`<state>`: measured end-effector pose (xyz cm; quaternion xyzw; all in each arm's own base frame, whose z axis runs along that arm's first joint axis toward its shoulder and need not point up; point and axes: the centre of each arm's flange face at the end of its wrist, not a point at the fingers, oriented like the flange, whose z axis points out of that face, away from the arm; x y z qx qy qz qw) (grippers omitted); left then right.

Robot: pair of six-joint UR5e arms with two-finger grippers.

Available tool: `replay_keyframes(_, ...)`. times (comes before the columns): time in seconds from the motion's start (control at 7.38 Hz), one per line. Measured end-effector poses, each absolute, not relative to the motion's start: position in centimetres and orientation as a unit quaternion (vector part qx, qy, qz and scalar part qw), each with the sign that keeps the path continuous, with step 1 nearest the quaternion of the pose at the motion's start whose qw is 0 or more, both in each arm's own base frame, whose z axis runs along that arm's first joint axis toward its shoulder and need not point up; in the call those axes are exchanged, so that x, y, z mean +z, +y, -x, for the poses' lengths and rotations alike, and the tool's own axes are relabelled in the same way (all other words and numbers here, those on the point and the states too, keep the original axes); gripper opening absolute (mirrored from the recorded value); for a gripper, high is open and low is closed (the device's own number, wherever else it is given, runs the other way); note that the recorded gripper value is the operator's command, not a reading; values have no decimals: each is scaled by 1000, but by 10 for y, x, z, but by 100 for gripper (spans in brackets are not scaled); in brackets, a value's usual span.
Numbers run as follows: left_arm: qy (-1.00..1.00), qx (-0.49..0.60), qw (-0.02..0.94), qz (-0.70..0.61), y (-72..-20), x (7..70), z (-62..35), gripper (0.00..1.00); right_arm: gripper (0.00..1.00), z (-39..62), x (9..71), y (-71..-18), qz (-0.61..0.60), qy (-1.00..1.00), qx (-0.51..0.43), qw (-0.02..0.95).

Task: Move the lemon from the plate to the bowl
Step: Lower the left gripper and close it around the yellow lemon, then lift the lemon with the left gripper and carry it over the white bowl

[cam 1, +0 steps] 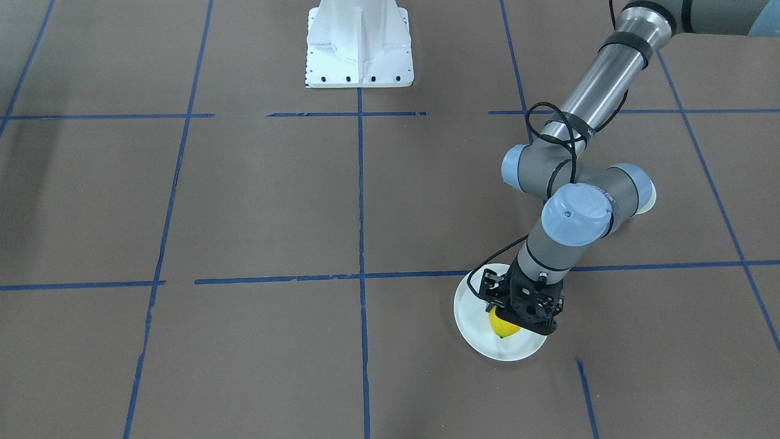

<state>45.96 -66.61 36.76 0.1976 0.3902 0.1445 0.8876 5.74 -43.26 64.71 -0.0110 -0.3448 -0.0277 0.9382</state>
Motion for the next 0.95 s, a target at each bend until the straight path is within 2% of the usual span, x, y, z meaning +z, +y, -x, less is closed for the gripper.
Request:
replay_keyframes(0.27,424,134,872,-203,-651,355,-419,0,100,-57,647,-433,11,-345,-28,938)
replay_keyframes(0.95,413,168,875,-191,-462,496,-254,0,100,-57,647,-433,11,-345,-28,938)
